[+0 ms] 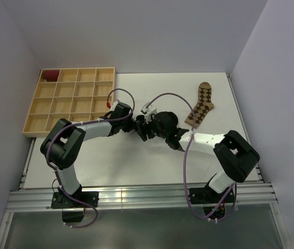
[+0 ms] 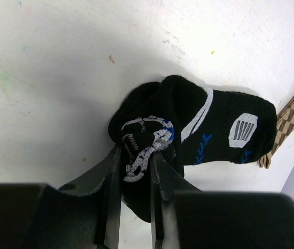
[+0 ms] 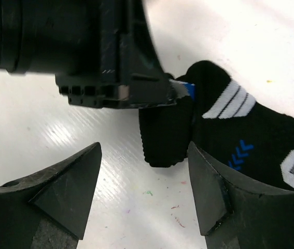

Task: Roll the socks
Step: Roll the sock at the center of the board.

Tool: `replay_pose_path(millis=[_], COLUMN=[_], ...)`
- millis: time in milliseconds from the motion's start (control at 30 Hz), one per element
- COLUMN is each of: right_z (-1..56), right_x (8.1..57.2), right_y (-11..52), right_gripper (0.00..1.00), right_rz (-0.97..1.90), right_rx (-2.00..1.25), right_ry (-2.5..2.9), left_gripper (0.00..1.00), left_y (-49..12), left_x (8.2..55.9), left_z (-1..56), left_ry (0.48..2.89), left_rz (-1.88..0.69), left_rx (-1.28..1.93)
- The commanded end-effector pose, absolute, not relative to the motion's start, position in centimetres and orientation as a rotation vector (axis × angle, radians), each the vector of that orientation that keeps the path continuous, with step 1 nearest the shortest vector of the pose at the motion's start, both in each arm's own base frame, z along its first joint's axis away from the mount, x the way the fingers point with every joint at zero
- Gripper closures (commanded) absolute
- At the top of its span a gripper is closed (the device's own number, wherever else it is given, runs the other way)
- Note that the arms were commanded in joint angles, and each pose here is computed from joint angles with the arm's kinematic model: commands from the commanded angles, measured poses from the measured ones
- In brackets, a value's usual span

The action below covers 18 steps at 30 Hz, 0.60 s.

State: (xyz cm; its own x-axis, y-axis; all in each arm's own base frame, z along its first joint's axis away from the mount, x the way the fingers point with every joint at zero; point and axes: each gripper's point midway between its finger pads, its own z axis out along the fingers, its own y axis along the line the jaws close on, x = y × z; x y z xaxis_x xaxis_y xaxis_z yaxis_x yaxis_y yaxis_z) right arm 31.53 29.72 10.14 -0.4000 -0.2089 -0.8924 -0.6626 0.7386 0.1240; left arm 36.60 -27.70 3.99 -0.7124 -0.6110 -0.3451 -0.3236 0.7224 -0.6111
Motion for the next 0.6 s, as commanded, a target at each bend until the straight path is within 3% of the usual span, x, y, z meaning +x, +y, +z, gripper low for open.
replay_pose_path(millis=[0, 567], right_z=[11.0, 6.3], right_x=[33.3, 33.7], right_y=[30.5, 33.0], right_gripper=[0.25, 0.33], right_rz=[0.424, 0.259], right_rx=[-0.742, -0.874], right_ry=[1.851, 1.855], left_gripper=[0.96, 0.95], left_y=[-25.7, -26.2], left_x=[32.4, 32.7], left_z=[0.5, 1.2], left_ry=[2.587, 2.593], left_rz=[-0.518, -0.529], left_rx=[-0.650, -0.618])
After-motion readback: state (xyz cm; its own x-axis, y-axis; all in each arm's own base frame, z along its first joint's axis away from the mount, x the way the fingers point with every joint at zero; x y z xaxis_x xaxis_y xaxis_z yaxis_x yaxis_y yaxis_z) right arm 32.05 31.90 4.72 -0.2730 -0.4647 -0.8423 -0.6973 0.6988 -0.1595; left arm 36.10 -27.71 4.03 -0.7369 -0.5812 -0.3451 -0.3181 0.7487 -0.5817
